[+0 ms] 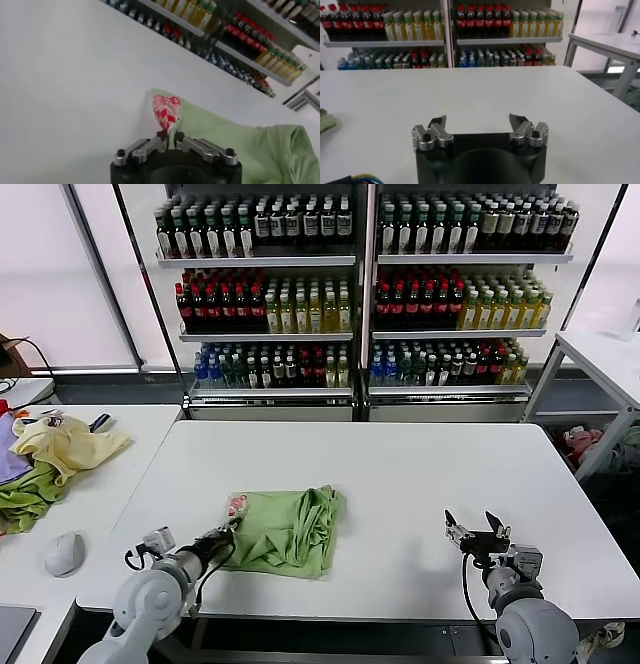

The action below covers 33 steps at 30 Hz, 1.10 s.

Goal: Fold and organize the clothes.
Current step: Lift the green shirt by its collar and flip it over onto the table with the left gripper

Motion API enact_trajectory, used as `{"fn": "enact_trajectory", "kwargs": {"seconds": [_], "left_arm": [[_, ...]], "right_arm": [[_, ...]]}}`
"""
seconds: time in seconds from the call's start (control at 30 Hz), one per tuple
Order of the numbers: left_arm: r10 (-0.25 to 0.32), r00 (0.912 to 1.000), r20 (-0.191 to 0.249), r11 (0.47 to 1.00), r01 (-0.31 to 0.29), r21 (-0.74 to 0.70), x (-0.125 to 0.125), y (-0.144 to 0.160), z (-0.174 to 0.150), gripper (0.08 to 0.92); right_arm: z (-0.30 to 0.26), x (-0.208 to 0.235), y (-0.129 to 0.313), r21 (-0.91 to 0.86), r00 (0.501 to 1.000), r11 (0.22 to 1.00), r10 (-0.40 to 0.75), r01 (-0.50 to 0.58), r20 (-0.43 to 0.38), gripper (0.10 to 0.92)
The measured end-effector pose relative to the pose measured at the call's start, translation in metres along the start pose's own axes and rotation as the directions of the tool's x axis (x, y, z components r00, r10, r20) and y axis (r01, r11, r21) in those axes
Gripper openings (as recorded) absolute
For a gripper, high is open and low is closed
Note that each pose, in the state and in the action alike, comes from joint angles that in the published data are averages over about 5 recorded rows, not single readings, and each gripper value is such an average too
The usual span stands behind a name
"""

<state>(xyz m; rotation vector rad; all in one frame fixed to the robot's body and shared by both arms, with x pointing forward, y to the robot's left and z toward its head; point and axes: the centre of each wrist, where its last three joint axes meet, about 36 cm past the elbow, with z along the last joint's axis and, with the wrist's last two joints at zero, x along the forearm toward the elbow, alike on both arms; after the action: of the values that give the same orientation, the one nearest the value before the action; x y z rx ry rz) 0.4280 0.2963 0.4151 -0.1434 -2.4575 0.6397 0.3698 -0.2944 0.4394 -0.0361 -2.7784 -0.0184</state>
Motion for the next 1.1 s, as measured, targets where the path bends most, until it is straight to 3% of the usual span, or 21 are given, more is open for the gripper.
{"fn": "enact_trajectory", "kwargs": {"seconds": [0.17,0.27,0.5,0.63,0.73,0.9,1.1], "left_arm": [[-0.018,0.9976,0.067,1.000,0.017,0.023,0.019,0.014,-0.035,0.134],[-0.043,0.9916,0.122,0.999,0.041,0.019,0.034,0.024,-0.060,0.134],[-0.110,0.9595,0.259,0.992,0.122,-0.032,0.075,0.038,-0.114,0.134],[-0.117,0.9433,0.310,0.985,0.151,-0.087,0.090,0.027,-0.125,0.134],[-0.101,0.9359,0.337,0.978,0.156,-0.139,0.095,0.009,-0.125,0.134],[-0.058,0.9351,0.350,0.967,0.139,-0.212,0.092,-0.027,-0.111,0.134],[-0.014,0.9503,0.311,0.955,0.104,-0.276,0.066,-0.069,-0.075,0.134]], "right_arm": [[-0.002,-0.001,0.000,0.000,1.000,1.000,-0.004,0.004,0.007,0.823],[-0.003,-0.001,0.000,0.002,1.000,1.000,-0.007,0.007,0.012,0.823],[-0.005,-0.002,0.000,0.007,1.000,1.000,-0.009,0.009,0.020,0.823],[-0.006,-0.002,-0.001,0.011,1.000,1.000,-0.011,0.011,0.025,0.823],[-0.007,-0.001,-0.001,0.013,0.999,1.000,-0.013,0.012,0.029,0.823],[-0.009,0.000,0.000,0.012,0.999,1.000,-0.016,0.015,0.039,0.823],[-0.011,0.000,0.000,0.013,0.999,1.000,-0.019,0.018,0.050,0.823]]}}
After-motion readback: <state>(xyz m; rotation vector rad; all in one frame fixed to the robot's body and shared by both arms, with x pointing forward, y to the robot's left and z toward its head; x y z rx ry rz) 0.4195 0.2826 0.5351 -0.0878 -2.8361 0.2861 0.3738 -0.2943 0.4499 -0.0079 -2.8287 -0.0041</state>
